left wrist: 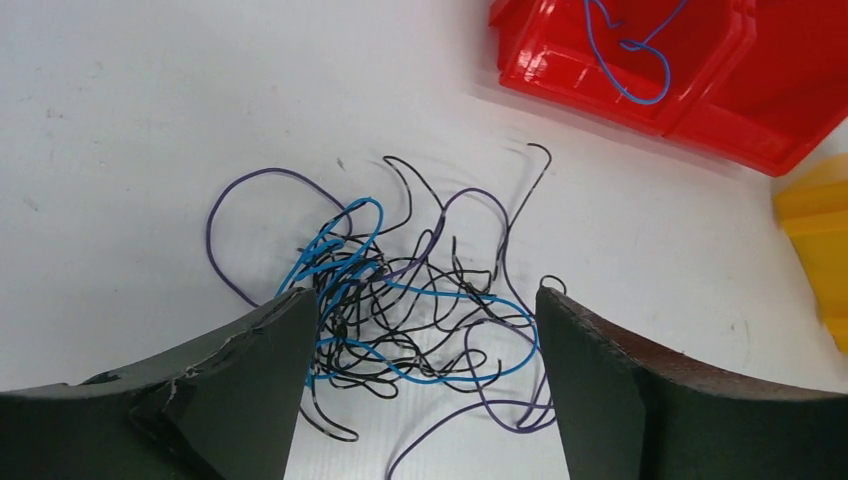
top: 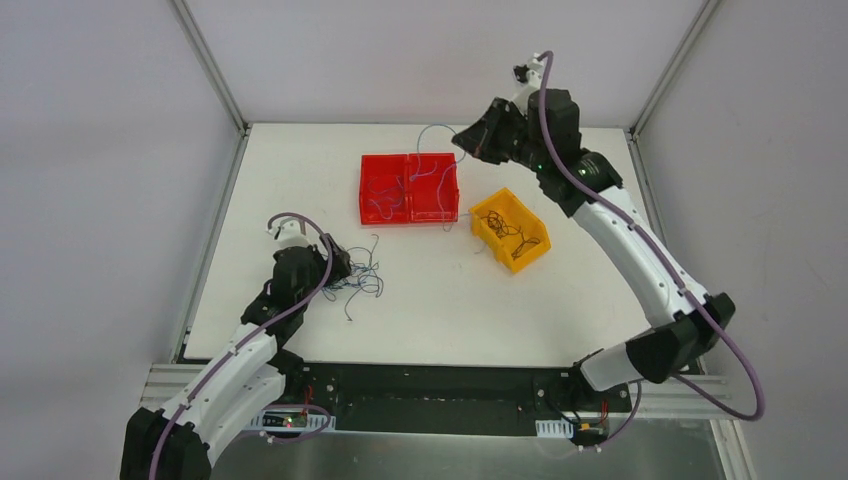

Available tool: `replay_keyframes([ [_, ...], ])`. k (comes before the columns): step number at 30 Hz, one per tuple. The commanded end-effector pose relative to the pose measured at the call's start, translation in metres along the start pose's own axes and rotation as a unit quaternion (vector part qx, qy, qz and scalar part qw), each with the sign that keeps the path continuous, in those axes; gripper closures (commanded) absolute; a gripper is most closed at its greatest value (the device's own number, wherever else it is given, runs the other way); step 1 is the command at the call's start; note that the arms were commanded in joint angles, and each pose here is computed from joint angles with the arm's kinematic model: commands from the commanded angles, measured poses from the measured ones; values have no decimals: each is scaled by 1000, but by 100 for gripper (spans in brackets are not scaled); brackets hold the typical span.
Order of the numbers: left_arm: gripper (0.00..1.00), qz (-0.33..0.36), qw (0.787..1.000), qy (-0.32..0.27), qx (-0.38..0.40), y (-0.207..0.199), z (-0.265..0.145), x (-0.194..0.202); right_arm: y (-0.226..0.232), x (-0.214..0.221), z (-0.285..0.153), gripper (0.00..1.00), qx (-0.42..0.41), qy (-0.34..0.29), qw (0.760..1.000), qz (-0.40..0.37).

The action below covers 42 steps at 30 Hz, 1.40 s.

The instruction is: Untangle the cables

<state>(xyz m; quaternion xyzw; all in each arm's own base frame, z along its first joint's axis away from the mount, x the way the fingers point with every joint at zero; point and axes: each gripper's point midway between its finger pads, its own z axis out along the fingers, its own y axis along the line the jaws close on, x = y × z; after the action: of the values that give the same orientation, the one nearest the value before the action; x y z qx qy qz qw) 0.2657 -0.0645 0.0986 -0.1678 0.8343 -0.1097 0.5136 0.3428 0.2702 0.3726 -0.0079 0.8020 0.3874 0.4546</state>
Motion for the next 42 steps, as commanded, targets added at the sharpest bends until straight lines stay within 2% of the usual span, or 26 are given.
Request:
replay_keyframes([
  [1,17,6,999,-15,50,-17,-3,-8,44,-44,27,100,-75,-54,996,-1],
  [12,14,9,997,-21,72,-22,-5,-7,78,-87,119,100,-136,-83,986,49],
  [21,16,7,997,-22,70,-22,-5,-9,67,-77,189,100,-145,-83,981,98],
  [28,17,7,998,-22,66,-21,-4,-9,64,-56,209,100,-132,-84,984,90],
  [42,19,7,998,-18,62,-21,-2,-8,79,-61,210,100,-140,-103,982,70],
])
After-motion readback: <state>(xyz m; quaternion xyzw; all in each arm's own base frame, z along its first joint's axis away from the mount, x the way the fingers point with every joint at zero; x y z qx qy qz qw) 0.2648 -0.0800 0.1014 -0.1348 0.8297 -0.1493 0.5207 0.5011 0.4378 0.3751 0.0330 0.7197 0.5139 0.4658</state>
